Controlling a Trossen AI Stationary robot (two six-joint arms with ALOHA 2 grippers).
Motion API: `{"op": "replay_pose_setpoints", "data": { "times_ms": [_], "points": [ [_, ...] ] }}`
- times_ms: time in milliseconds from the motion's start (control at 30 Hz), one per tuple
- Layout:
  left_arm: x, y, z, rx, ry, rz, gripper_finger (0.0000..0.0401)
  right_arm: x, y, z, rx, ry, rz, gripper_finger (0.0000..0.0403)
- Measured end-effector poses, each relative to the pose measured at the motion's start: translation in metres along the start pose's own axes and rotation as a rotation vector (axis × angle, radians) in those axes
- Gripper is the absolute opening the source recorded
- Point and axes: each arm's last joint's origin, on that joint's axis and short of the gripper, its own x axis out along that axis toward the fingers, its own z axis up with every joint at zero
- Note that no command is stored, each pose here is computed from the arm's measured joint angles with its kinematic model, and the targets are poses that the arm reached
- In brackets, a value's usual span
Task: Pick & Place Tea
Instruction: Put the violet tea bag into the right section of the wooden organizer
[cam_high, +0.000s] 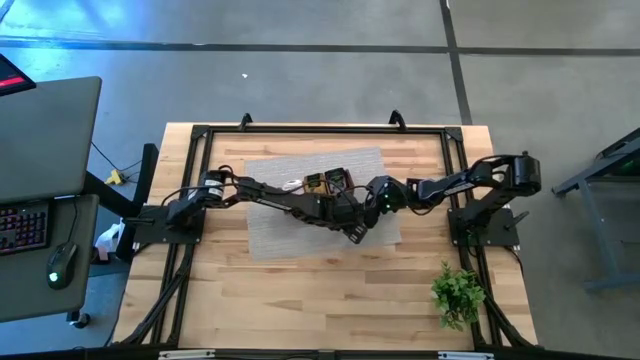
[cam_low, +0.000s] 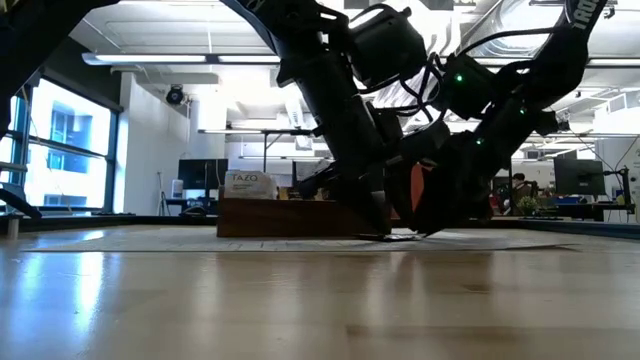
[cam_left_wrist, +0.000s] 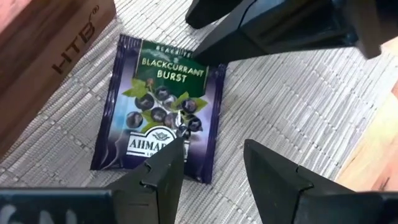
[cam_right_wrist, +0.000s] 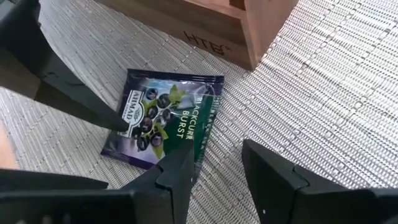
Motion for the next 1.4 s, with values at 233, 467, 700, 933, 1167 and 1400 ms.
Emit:
{"op": "replay_pose_setpoints", "data": {
  "times_ms": [233,467,700,933,1167,1400],
  "points": [
    [-0.0008,0.0028,-0.0028,-0.003,0.034,0.026,0.0165,-0.0008,-0.0053,-0.0064,-0.033,0.064,-0.079,0.0134],
    [-0.0012,0.0015,-0.0019,-0.016,0.031,0.01,0.0165,-0.0002,-0.0016,-0.0021,-0.022,0.014,-0.02,0.0133],
    [-0.001,-0.0008,0.001,-0.017,-0.011,-0.005,0.0165,0.0005,0.0018,-0.0003,0.029,0.021,0.057,0.0133],
    [-0.0004,-0.0016,0.0024,-0.02,-0.031,-0.012,0.0165,0.0003,0.0016,-0.0002,0.037,0.03,0.06,0.0133],
    [0.0003,-0.0032,0.0057,0.015,-0.092,-0.007,0.0165,0.0001,0.0003,-0.0005,0.048,0.026,0.038,0.0106],
    [0.0004,-0.0002,0.0039,0.019,-0.081,0.032,0.0165,0.0002,0.0002,0.0002,0.038,0.012,0.028,0.001]
  ]
}}
